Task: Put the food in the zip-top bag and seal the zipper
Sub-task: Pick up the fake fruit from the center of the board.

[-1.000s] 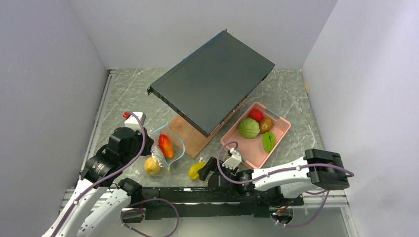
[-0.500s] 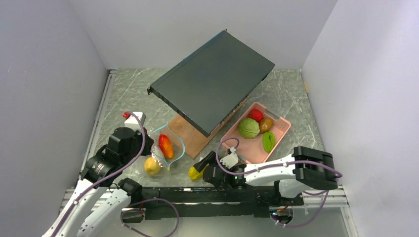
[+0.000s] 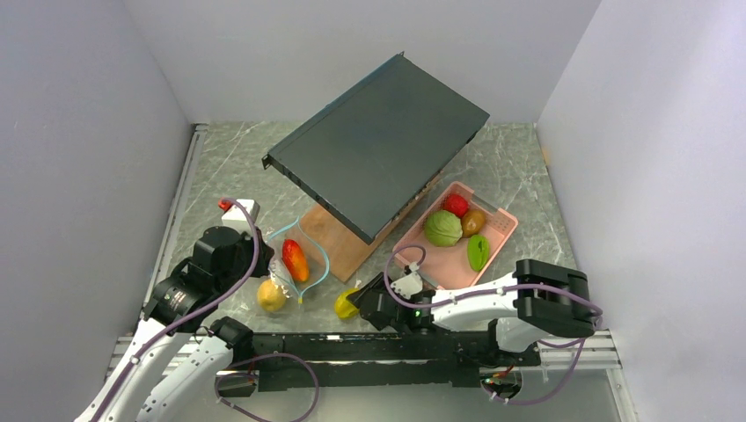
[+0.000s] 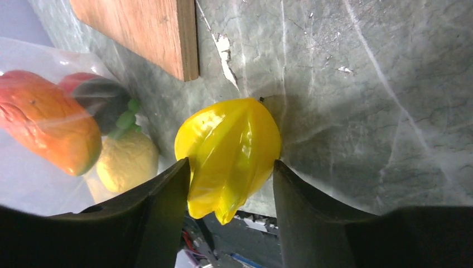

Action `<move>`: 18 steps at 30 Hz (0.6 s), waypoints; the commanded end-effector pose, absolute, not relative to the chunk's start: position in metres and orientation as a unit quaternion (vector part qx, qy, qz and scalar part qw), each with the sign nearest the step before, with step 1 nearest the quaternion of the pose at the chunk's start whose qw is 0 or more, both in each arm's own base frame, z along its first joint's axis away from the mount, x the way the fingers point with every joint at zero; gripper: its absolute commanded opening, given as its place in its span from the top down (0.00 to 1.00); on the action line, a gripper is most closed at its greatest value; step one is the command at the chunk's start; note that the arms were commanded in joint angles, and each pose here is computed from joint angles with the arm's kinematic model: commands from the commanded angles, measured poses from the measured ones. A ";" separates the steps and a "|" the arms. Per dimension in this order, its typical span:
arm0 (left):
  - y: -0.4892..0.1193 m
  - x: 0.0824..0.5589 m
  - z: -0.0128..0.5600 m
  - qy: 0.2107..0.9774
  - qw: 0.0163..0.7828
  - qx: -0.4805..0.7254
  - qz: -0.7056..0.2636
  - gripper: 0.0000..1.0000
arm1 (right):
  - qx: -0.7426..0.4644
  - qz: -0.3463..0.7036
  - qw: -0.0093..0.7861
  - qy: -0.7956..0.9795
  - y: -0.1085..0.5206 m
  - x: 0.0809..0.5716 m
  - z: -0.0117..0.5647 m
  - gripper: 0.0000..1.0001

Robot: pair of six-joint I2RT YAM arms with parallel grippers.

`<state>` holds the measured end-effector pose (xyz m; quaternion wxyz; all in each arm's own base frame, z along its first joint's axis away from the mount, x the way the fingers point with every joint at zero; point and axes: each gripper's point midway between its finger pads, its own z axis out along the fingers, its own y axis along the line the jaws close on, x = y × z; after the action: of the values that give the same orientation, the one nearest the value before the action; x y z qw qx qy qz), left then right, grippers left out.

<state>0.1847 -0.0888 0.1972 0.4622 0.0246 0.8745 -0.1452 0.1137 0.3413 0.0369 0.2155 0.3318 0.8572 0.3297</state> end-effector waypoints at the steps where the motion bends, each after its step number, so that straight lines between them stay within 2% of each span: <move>1: -0.094 0.190 0.204 0.866 0.474 0.029 -0.155 1.00 | 0.338 0.323 0.205 0.860 0.340 0.113 0.031 0.49; 4: -0.094 0.190 0.203 0.866 0.474 0.029 -0.155 1.00 | 0.339 0.326 0.205 0.858 0.338 0.114 0.034 0.61; 7: -0.094 0.191 0.203 0.868 0.472 0.028 -0.154 1.00 | 0.332 0.324 0.215 0.859 0.336 0.116 0.038 0.69; 12: -0.094 0.191 0.203 0.867 0.473 0.028 -0.154 1.00 | 0.330 0.318 0.224 0.860 0.328 0.118 0.038 0.78; 18: -0.095 0.191 0.202 0.868 0.471 0.029 -0.153 1.00 | 0.327 0.320 0.230 0.859 0.319 0.117 0.041 0.84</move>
<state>0.1854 -0.0892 0.1955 0.4584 0.0250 0.8767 -0.1433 0.1156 0.3398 0.0468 0.2095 0.3360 0.8515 0.3437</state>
